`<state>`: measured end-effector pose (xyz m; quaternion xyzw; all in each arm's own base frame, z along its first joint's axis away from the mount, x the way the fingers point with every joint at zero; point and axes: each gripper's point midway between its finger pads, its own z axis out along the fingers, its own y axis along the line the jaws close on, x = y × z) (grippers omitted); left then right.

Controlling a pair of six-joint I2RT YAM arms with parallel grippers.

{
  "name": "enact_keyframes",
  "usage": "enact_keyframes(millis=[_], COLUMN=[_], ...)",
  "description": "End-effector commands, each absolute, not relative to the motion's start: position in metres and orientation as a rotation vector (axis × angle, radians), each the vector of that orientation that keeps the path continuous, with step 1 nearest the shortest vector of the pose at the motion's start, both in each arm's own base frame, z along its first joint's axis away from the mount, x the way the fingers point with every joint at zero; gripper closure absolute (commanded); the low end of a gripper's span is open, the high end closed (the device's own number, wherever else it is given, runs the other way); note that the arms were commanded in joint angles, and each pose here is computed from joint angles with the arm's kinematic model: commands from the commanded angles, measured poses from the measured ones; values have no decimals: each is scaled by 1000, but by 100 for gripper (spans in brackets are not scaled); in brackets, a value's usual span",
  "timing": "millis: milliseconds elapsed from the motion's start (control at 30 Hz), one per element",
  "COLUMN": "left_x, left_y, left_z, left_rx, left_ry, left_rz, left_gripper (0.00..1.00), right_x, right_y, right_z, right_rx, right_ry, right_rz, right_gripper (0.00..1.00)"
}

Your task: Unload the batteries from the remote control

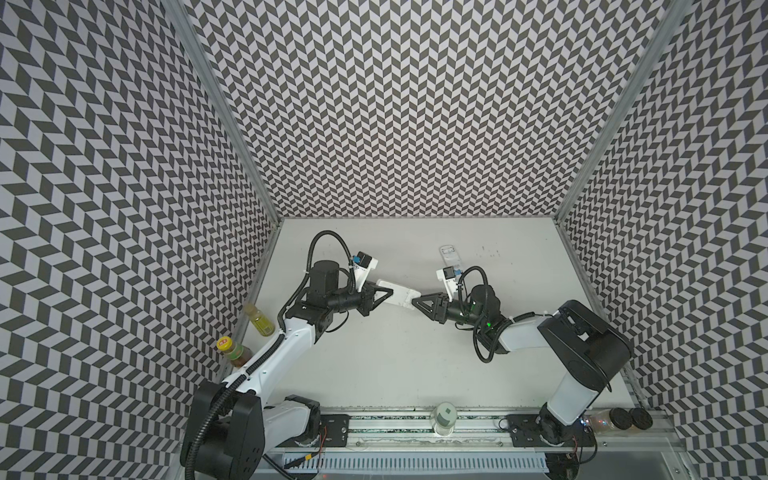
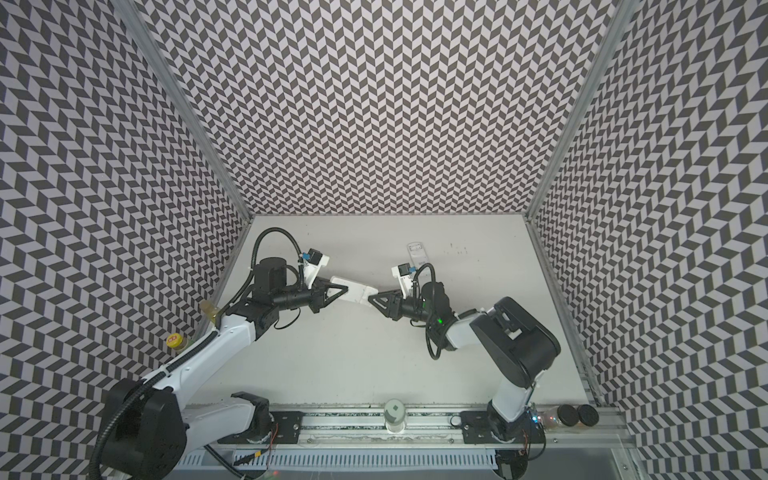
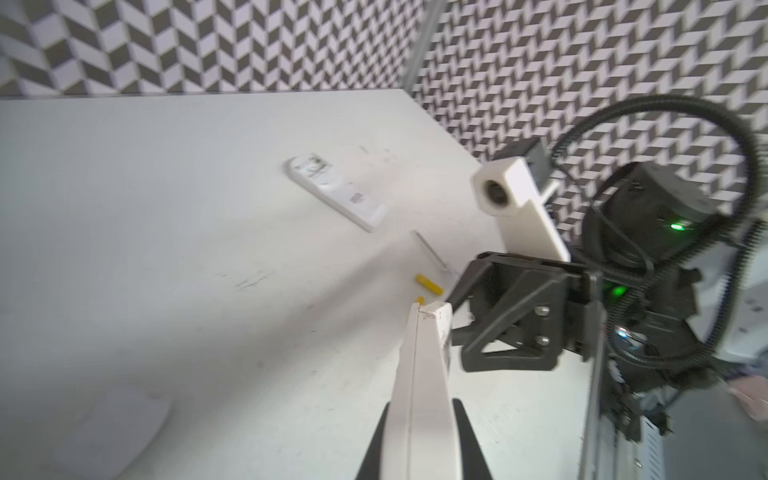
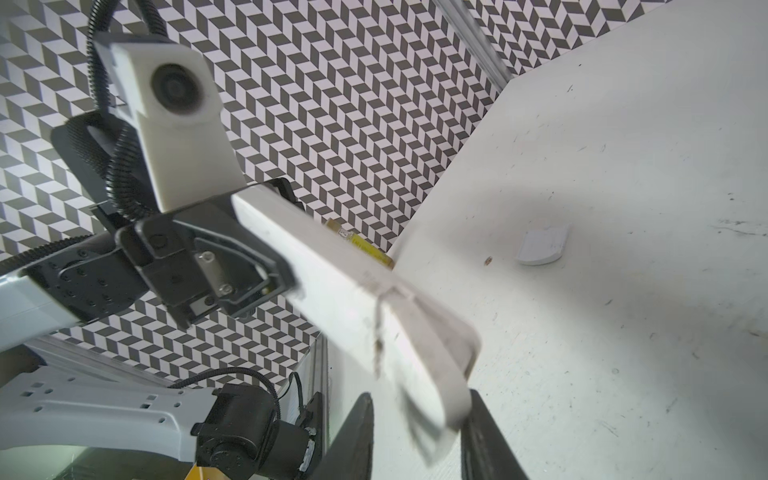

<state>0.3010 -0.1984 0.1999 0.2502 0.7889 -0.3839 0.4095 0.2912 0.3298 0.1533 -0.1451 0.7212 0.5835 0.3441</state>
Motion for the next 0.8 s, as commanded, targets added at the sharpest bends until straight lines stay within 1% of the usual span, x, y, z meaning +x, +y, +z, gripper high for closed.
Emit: enact_keyframes(millis=[0, 33, 133, 233, 300, 467, 533, 667, 767], left_x=[313, 313, 313, 311, 310, 313, 313, 315, 317], left_y=[-188, -188, -188, -190, -190, -187, -187, -185, -182], left_z=[198, 197, 195, 200, 197, 197, 196, 195, 197], left_rx=[580, 579, 578, 588, 595, 617, 623, 614, 603], left_ry=[1994, 1994, 1996, 1988, 1984, 1991, 1982, 1986, 1981], left_rz=[-887, -884, -873, -900, -895, -822, -828, -807, -794], left_gripper=[100, 100, 100, 100, 100, 100, 100, 100, 100], right_x=[289, 288, 290, 289, 291, 308, 315, 330, 337], right_y=[328, 328, 327, 329, 331, 326, 328, 337, 346], right_z=[181, 182, 176, 182, 181, 159, 152, 144, 140], right_rx=[-401, -407, -402, -405, -417, -367, -348, -287, -268], right_ry=[1769, 1764, 1775, 1758, 1763, 1867, 1899, 1949, 1968], right_rz=[1532, 1534, 1517, 1553, 1536, 1397, 1372, 1361, 1342], right_gripper=[66, 67, 75, 75, 71, 48, 42, 35, 33])
